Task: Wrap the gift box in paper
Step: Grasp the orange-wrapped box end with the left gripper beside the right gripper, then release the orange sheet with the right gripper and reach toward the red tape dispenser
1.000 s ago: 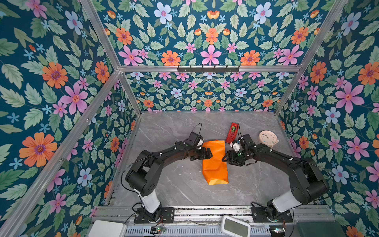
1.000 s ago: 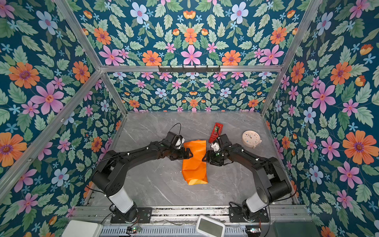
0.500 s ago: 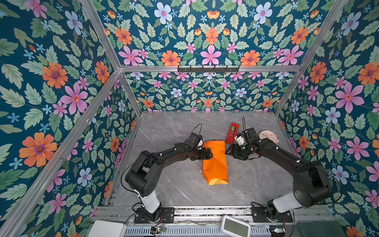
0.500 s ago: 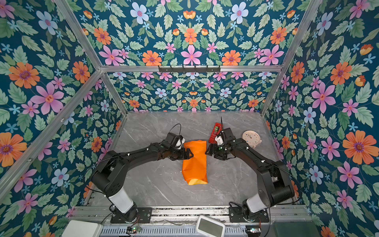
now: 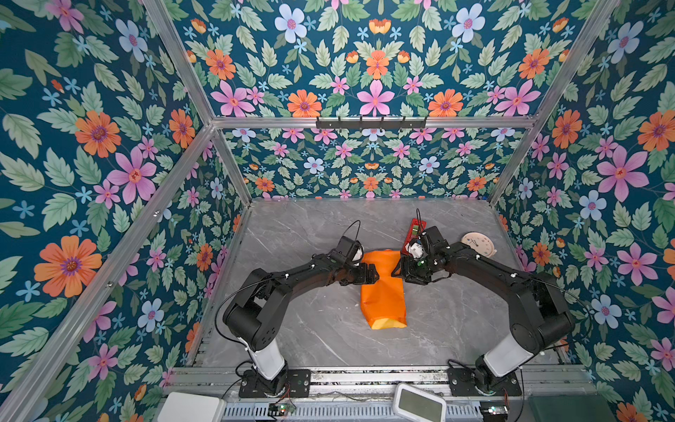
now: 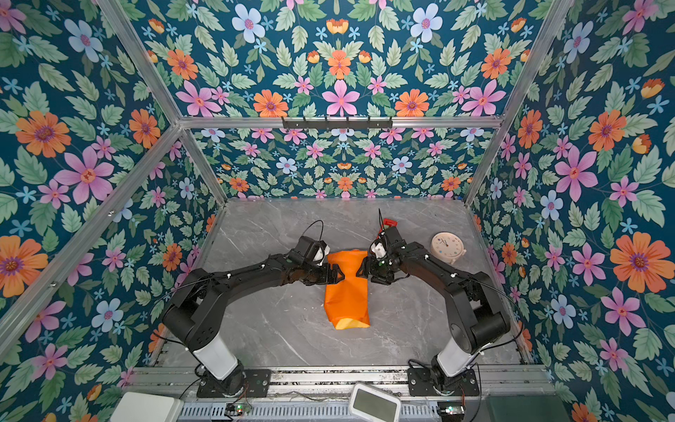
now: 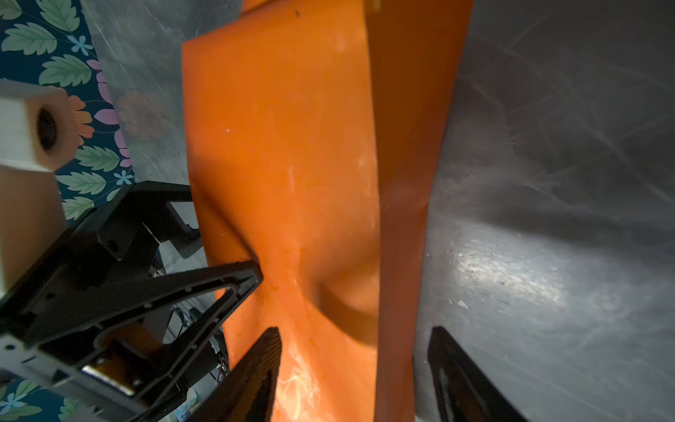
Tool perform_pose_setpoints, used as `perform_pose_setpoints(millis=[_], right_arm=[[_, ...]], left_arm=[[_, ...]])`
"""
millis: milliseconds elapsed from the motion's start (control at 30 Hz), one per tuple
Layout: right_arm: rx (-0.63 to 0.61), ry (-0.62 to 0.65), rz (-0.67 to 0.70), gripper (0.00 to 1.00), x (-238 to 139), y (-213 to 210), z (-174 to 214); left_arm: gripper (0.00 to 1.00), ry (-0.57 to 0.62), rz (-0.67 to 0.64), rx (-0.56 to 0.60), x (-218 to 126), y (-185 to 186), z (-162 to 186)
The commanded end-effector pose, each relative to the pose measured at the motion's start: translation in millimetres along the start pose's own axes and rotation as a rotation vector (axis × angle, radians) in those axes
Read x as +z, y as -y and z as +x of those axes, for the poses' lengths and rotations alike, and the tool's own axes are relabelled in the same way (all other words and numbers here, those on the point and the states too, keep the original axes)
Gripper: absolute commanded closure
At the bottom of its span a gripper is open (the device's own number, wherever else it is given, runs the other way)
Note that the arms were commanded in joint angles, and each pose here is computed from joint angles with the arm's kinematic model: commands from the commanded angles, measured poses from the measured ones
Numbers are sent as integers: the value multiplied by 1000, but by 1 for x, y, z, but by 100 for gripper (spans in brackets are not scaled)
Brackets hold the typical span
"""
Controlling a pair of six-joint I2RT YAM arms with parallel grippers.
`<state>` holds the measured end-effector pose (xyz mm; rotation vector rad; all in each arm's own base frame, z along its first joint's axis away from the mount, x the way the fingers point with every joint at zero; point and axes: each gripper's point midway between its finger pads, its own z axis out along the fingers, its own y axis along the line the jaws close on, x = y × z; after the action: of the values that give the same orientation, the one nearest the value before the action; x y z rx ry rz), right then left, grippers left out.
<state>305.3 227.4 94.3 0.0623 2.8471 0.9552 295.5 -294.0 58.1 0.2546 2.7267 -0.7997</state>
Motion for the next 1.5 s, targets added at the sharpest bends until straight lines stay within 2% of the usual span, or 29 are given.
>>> perform_pose_setpoints(millis=[0,367,433,933,1200,1267,1467], right_arm=[[-15,6,-2,36,1,-7,-2],[-49,-6,-57,42,6,-34,1],[-39,-31,-48,42,17,-31,3],[-58,-28,-62,42,24,-47,-4],[-15,24,14,37,-7,-12,-19],[-7,78,0,36,-31,-8,-28],[126,219,-102,39,-80,17,-76]], left_arm=[[8,-74,-217,-19,1,-46,26],[9,-67,-257,-14,-3,-54,27],[9,-66,-266,-16,-4,-56,27],[10,-58,-292,-34,-14,-69,35],[10,-93,-292,-15,-13,-69,39],[10,-98,-289,-13,-13,-68,40],[11,-100,-294,-20,-12,-69,41]])
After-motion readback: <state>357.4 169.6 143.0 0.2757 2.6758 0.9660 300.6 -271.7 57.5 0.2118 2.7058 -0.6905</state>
